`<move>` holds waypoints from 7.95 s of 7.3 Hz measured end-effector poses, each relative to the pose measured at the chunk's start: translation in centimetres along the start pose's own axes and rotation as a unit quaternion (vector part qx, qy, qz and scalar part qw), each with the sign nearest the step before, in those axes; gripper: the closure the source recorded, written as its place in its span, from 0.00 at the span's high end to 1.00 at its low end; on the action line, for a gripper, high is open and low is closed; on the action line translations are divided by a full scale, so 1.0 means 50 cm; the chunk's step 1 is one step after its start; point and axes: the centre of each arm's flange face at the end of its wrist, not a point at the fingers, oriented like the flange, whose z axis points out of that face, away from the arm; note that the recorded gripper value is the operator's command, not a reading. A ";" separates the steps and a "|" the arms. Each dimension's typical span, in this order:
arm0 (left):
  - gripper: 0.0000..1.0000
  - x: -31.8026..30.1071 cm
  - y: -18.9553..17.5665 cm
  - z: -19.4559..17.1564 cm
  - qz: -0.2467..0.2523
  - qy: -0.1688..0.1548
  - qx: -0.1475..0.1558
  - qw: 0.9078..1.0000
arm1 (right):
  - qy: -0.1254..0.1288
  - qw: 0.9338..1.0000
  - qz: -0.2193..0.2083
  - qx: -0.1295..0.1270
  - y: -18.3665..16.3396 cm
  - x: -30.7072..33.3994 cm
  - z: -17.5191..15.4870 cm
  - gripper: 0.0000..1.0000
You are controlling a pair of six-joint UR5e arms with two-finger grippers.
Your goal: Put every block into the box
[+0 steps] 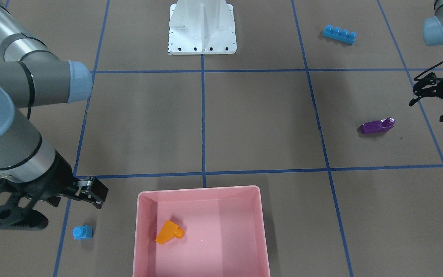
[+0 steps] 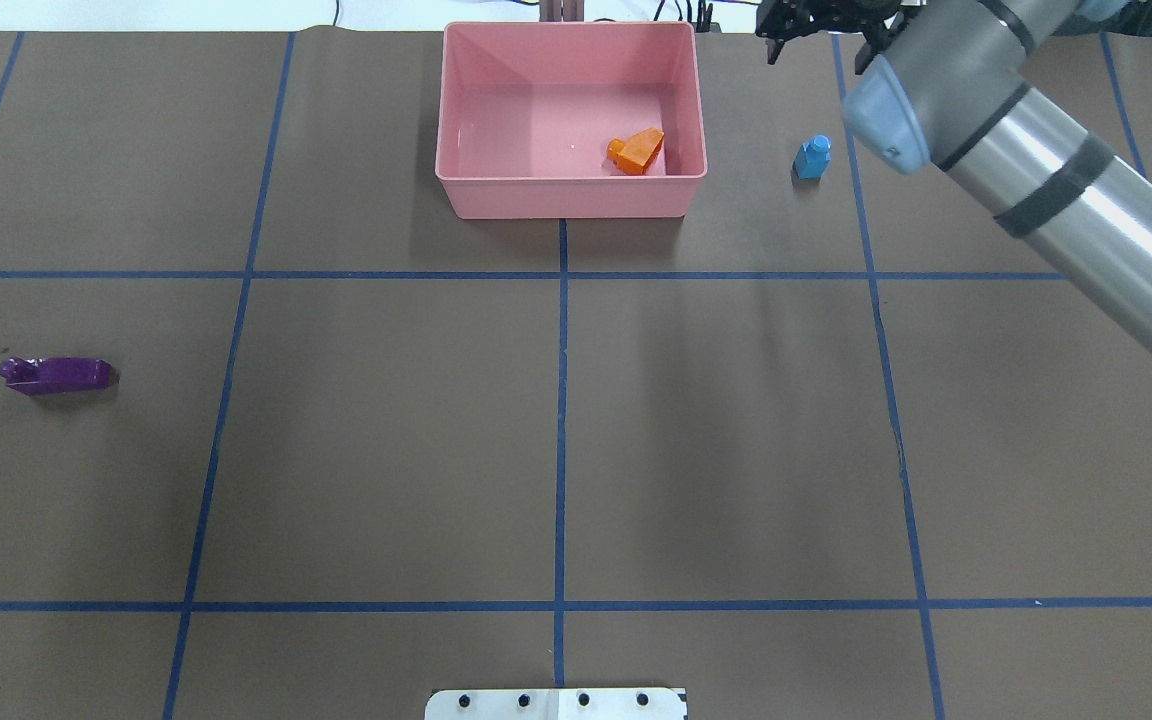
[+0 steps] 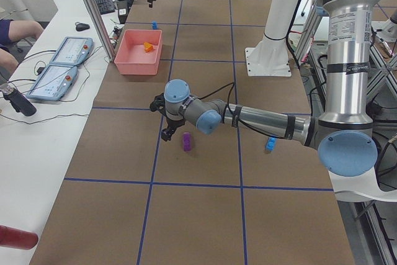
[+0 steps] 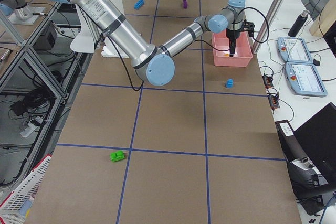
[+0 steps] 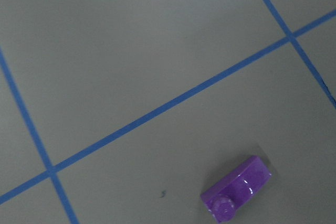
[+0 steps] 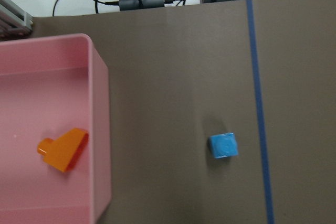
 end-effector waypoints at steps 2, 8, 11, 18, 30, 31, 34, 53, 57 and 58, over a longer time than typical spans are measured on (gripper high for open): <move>1.00 0.013 0.017 0.075 0.111 -0.011 -0.003 0.994 | 0.013 0.999 -0.044 -0.006 0.121 0.172 -0.054 1.00; 1.00 0.063 0.081 0.187 0.256 0.006 -0.049 0.965 | 0.034 0.996 -0.082 -0.023 0.304 0.383 -0.079 1.00; 0.93 0.081 0.054 0.235 0.270 0.015 -0.057 0.961 | 0.037 0.996 -0.081 -0.027 0.324 0.404 -0.078 1.00; 0.00 0.089 0.033 0.238 0.248 0.018 -0.052 0.967 | 0.036 0.996 -0.082 -0.025 0.320 0.395 -0.079 1.00; 0.00 0.407 -0.816 0.037 -0.319 0.005 0.024 0.947 | 0.021 0.996 -0.086 -0.022 0.068 0.279 0.081 0.98; 0.00 0.414 -0.894 0.050 -0.342 -0.003 0.013 0.940 | 0.024 0.996 -0.084 -0.025 0.043 0.264 0.092 0.98; 0.00 0.514 -1.058 0.124 -0.387 -0.060 0.008 0.920 | 0.028 0.996 -0.080 -0.032 -0.015 0.252 0.147 0.99; 1.00 0.617 -1.015 0.212 -0.287 -0.067 0.018 0.955 | 0.015 0.997 -0.069 0.023 -0.051 0.070 0.417 0.00; 1.00 0.567 -0.930 0.161 -0.290 -0.032 0.003 0.956 | -0.021 0.999 -0.037 0.030 -0.167 0.064 0.234 0.00; 1.00 0.549 -0.899 0.129 -0.280 -0.036 -0.011 0.959 | -0.019 0.999 -0.016 0.023 -0.193 0.008 0.170 0.00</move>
